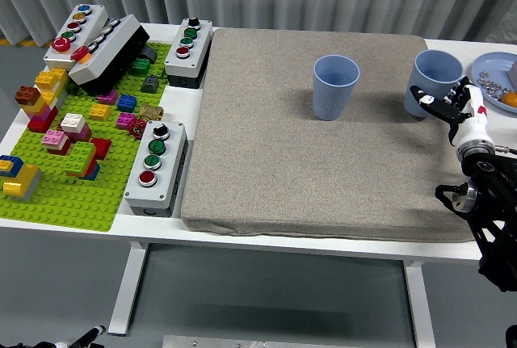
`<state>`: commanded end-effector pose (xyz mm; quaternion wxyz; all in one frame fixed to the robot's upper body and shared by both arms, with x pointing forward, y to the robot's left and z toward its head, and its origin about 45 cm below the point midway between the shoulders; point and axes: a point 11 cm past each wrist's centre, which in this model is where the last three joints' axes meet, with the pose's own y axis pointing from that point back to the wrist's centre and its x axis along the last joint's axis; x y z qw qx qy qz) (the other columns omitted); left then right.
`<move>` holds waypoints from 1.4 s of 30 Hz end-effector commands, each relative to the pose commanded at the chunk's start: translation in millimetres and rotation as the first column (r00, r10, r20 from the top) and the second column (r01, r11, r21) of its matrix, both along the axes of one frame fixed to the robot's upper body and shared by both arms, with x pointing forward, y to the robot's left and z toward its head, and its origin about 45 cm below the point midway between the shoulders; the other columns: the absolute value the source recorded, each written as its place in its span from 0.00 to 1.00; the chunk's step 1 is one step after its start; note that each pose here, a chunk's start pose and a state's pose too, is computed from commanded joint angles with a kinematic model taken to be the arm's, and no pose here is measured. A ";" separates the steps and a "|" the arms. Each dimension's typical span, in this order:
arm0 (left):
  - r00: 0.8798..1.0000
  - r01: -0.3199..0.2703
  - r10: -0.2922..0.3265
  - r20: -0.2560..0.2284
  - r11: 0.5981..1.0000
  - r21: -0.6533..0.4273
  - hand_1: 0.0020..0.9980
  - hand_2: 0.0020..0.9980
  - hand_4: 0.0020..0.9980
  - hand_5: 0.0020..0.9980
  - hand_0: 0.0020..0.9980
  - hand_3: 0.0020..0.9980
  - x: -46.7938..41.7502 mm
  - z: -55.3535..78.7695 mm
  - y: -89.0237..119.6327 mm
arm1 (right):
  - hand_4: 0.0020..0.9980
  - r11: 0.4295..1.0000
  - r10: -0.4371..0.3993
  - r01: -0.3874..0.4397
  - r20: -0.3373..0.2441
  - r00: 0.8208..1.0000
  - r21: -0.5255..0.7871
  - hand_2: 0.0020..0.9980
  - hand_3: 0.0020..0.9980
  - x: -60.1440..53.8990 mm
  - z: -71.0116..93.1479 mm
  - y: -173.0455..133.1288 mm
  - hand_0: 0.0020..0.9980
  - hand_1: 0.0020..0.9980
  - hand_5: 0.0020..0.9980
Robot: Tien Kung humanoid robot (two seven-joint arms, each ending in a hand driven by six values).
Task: Pick cup pour cup place
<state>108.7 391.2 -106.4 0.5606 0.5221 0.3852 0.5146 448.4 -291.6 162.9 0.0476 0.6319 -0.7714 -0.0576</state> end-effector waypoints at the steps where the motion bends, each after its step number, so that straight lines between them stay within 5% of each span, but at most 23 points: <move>1: 1.000 0.000 0.000 0.000 1.000 0.000 0.85 0.92 0.64 1.00 0.84 0.82 0.2 0.0 -0.1 | 0.68 1.000 0.002 -0.002 0.001 1.000 0.002 0.51 0.50 -0.3 -0.8 0.3 0.80 0.66 0.06; 29: 1.000 0.004 -0.004 0.002 1.000 0.000 0.85 0.92 0.64 1.00 0.84 0.82 1.8 0.5 0.3 | 0.68 0.999 0.036 -0.037 -0.030 0.999 -0.039 0.52 0.53 -3.5 -10.4 3.6 0.81 0.67 0.07; 30: 1.000 0.003 -0.003 0.002 1.000 0.000 0.85 0.92 0.64 1.00 0.84 0.82 1.5 0.5 0.4 | 0.70 0.998 0.046 -0.047 -0.027 0.999 -0.037 0.65 0.77 -2.6 -8.8 4.3 0.86 0.76 0.11; 35: 1.000 0.003 -0.003 0.001 1.000 0.000 0.85 0.92 0.64 1.00 0.84 0.82 0.9 0.4 0.4 | 0.70 0.997 0.074 -0.075 -0.032 0.997 -0.036 0.65 0.77 -1.8 -8.5 6.1 0.86 0.76 0.11; 36: 1.000 0.003 -0.003 0.001 1.000 0.000 0.85 0.92 0.64 1.00 0.84 0.82 0.9 0.4 0.4 | 0.78 0.996 0.075 -0.077 -0.033 0.997 -0.035 0.81 0.86 -1.8 -8.7 6.2 0.93 0.85 0.20; 42: 1.000 0.003 -0.003 0.003 1.000 0.000 0.85 0.92 0.64 1.00 0.84 0.82 1.5 0.5 0.2 | 0.78 0.996 0.080 -0.082 -0.047 0.996 -0.039 0.82 0.87 -1.4 -9.5 5.3 0.93 0.86 0.21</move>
